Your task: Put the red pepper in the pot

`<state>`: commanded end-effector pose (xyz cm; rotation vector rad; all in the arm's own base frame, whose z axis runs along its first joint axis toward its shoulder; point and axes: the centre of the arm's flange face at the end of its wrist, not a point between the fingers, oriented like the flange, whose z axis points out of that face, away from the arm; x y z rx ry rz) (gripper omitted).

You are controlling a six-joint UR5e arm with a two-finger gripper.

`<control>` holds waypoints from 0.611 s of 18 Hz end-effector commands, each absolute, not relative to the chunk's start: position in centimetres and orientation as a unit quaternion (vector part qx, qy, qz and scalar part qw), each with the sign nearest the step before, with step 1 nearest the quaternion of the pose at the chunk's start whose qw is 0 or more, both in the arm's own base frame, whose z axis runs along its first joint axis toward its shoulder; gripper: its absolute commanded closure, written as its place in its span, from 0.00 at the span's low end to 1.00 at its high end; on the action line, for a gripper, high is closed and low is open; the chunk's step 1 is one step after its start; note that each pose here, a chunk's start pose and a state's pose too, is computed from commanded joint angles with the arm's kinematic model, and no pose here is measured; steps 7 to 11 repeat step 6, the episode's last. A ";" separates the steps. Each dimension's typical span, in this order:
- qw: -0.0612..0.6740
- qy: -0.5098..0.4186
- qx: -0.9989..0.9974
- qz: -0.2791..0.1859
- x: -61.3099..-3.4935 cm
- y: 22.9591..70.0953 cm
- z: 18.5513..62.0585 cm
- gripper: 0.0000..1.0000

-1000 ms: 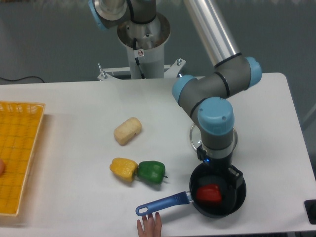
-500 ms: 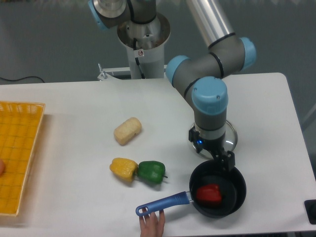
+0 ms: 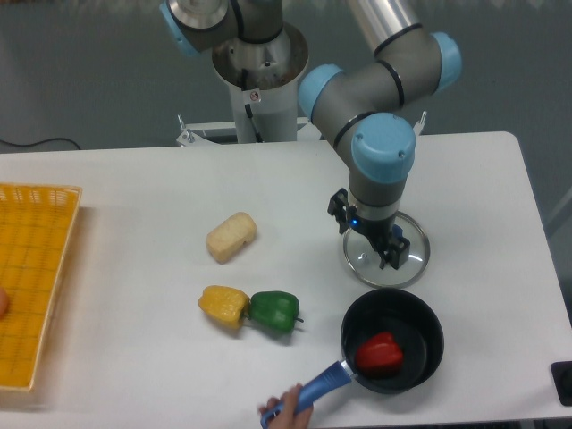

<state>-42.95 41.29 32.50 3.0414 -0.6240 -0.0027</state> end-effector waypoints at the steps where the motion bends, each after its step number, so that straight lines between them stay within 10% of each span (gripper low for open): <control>1: 0.018 -0.221 0.975 0.002 -42.7 41.0 32.6 0.00; 11: 0.022 -0.234 0.972 0.008 -42.6 40.7 32.7 0.00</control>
